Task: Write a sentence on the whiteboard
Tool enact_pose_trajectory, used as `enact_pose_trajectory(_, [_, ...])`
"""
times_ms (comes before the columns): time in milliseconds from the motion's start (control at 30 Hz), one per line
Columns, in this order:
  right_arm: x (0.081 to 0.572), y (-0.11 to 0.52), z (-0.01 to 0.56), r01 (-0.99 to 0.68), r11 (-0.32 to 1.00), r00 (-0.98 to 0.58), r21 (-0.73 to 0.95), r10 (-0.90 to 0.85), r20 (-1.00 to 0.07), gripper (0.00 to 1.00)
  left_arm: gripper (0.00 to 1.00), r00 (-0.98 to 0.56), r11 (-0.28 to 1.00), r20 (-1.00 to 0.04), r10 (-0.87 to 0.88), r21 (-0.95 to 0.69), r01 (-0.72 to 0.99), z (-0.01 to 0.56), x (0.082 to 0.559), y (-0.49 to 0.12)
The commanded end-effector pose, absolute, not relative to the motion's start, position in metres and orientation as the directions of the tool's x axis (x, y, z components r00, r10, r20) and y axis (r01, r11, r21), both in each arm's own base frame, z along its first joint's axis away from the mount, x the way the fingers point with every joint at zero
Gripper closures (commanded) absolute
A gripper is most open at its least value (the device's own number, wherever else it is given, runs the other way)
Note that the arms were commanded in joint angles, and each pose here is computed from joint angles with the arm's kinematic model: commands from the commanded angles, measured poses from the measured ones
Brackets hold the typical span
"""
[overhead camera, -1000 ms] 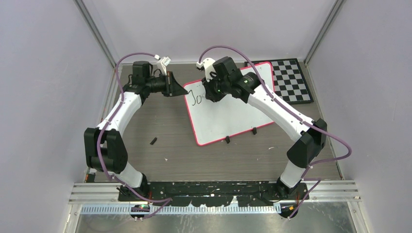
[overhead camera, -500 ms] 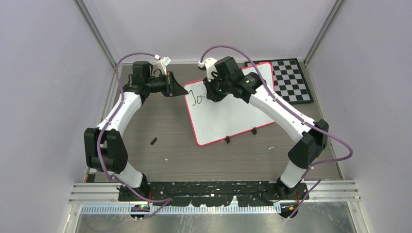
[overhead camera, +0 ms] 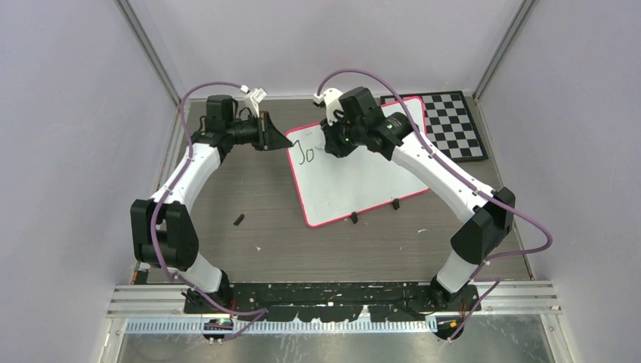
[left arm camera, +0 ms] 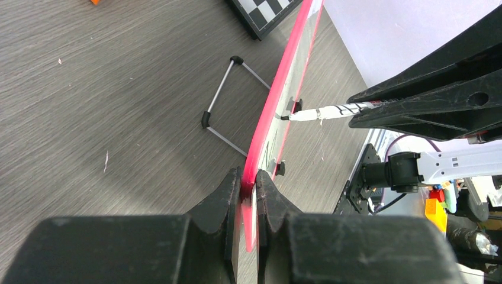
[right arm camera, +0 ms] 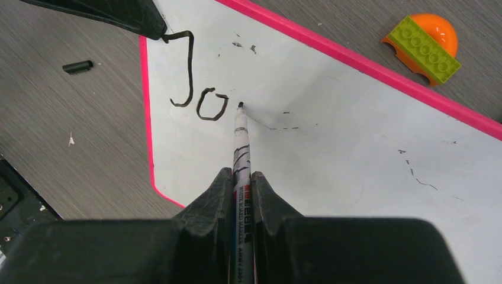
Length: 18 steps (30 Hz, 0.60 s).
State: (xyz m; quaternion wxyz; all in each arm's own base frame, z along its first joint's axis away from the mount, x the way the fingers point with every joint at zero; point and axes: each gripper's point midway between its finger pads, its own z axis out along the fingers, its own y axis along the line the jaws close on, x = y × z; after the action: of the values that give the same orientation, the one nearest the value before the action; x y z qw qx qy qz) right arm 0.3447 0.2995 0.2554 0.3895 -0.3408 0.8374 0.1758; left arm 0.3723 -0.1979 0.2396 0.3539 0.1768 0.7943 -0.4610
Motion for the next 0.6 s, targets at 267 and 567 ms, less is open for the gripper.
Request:
enact_pose_trajectory(267, [0.364,0.296,0.268,-0.666,0.746,-0.451,0.021,-0.38,-0.807,1.0,1.0,-0.624,0.517,-0.78,-0.041,-0.551,0.655,0.254,0.373,-0.198])
enact_pose_trajectory(567, [0.348,0.282,0.242,-0.67,0.741,-0.498,0.038,-0.411,-0.764,1.0,1.0,-0.622,0.518,-0.782,-0.038,-0.548,0.657,0.253,0.373,-0.198])
